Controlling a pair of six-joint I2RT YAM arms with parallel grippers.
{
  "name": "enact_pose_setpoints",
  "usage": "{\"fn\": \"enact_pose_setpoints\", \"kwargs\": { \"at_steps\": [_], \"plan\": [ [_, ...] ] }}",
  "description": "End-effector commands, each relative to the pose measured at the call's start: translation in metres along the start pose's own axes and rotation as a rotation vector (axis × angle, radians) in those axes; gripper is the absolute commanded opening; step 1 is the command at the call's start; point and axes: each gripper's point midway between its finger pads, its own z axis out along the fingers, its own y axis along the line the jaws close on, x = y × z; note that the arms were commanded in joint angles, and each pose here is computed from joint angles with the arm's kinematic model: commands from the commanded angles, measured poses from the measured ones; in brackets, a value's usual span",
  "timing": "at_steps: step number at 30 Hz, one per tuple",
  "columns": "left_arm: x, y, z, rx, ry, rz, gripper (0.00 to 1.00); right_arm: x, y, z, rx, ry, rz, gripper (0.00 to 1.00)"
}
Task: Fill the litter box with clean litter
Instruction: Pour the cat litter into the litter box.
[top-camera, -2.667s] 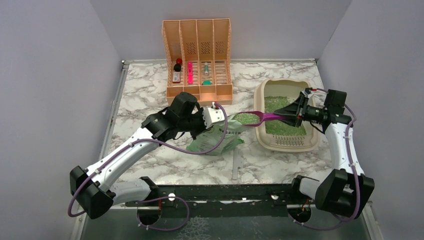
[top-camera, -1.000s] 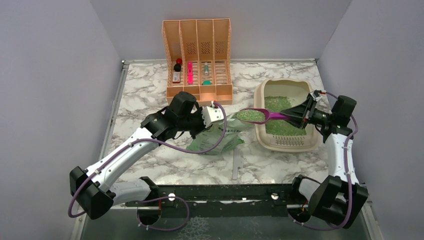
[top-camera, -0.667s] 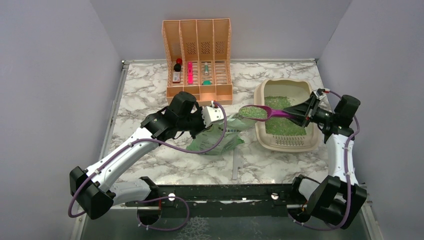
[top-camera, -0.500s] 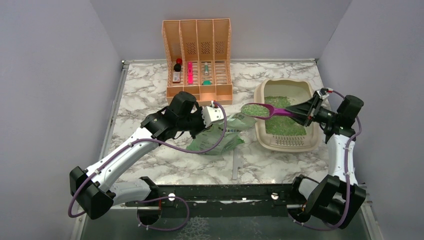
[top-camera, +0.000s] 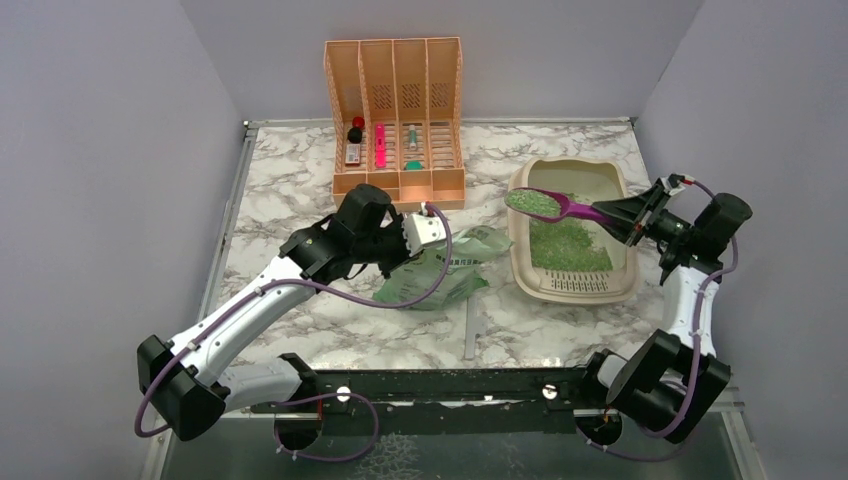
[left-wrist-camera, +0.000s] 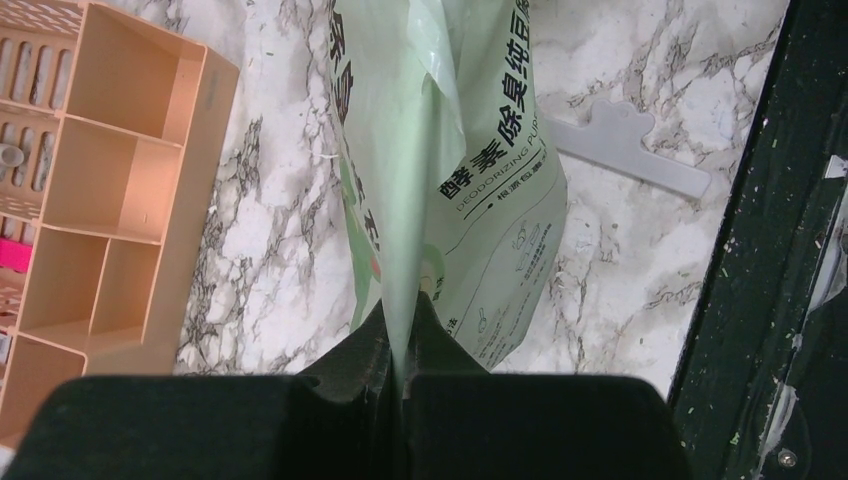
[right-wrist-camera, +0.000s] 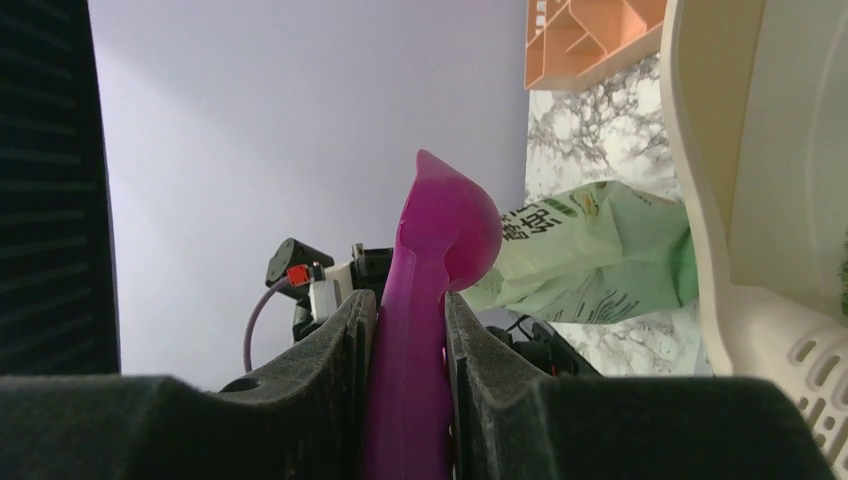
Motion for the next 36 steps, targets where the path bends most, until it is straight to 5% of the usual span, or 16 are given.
{"fn": "enact_pose_setpoints", "kwargs": {
  "at_steps": [1,24,36],
  "plan": [
    [-0.021,-0.001,-0.012,-0.018,-0.095,0.018,0.00,-0.017,0.010,-0.009,-0.019,-0.074,-0.069,0.01],
    [-0.024,-0.012,-0.018,0.011,-0.153,0.035,0.00,-0.061,-0.015,-0.023,0.062,-0.532,-0.112,0.01],
    [-0.027,-0.017,-0.027,0.010,-0.185,0.030,0.00,-0.046,-0.043,-0.034,0.029,-0.713,0.052,0.01]
  ]
}}
